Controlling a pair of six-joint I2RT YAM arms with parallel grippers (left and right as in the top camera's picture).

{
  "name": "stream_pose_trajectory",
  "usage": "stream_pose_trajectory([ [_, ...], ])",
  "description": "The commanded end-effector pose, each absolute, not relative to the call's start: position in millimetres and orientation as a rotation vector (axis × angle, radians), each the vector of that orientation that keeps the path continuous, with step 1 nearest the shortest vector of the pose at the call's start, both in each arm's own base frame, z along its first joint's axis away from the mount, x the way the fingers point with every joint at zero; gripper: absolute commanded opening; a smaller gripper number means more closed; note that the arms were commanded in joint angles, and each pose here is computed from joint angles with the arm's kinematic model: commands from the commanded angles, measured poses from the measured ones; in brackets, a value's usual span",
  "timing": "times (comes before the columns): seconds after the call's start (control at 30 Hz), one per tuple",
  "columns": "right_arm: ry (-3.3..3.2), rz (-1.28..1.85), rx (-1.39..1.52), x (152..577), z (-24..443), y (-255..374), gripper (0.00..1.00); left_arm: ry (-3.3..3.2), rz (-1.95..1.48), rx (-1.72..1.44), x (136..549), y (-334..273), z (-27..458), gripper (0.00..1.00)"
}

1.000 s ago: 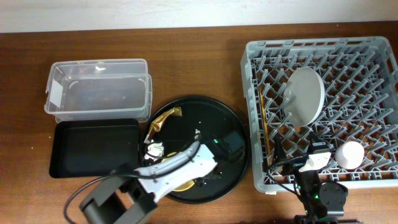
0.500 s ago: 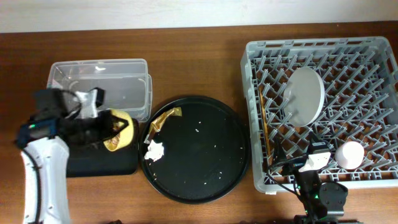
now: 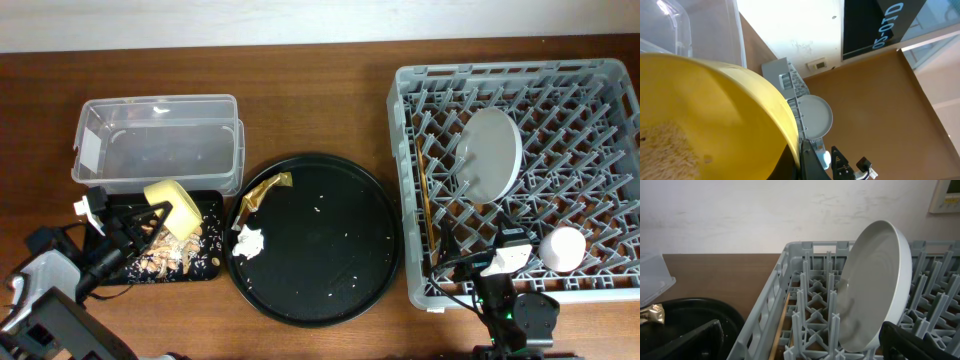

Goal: Sort waste into correct bins and load items into the dishwasher rack
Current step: 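Tip the yellow bowl to dump shells onto the black tray, then carry the yellow bowl to the dish rack and release it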

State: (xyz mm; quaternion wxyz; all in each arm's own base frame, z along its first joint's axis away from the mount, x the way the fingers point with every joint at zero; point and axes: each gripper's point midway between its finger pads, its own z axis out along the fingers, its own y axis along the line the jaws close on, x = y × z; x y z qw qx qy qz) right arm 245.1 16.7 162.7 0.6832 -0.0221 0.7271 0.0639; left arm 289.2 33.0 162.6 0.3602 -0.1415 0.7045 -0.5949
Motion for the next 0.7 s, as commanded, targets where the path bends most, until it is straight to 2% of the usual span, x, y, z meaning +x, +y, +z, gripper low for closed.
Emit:
stream_pose_trajectory([
  [0.0, 1.632, 0.142, -0.047, 245.1, 160.2, 15.7, 0.98, 1.77, -1.504, -0.299, 289.3, 34.4, 166.5, 0.0],
  [0.1, 1.632, 0.142, -0.047, 245.1, 160.2, 15.7, 0.98, 1.823, -1.423, -0.246, 291.9, 37.2, 156.5, 0.0],
  [0.17, 1.632, 0.142, -0.047, 245.1, 160.2, 15.7, 0.99, 1.77, -1.509, -0.305, 289.2, 34.3, 166.7, 0.0],
  [0.33, 1.632, 0.142, -0.047, 245.1, 160.2, 15.7, 0.98, 1.788, -1.474, -0.276, 287.7, 32.9, 163.4, 0.0],
  [0.47, 1.632, 0.142, -0.047, 245.1, 160.2, 15.7, 0.98, 1.752, -1.397, -0.168, 292.0, 38.0, 166.4, 0.0],
  [0.53, 1.632, 0.142, -0.047, 245.1, 160.2, 15.7, 0.98, 1.766, -1.488, -0.285, 292.2, 38.5, 166.4, 0.0],
  [0.57, 1.632, 0.142, -0.047, 245.1, 160.2, 15.7, 0.98, 1.802, -1.371, -0.149, 291.2, 33.7, 158.3, 0.0],
  [0.63, 1.632, 0.142, -0.047, 245.1, 160.2, 15.7, 0.98, 1.796, -1.47, -0.232, 293.5, 30.5, 162.3, 0.0],
  [0.67, 1.632, 0.142, -0.047, 245.1, 160.2, 15.7, 0.98, 1.951, -1.43, -0.276, 291.9, 24.7, 139.2, 0.0],
])
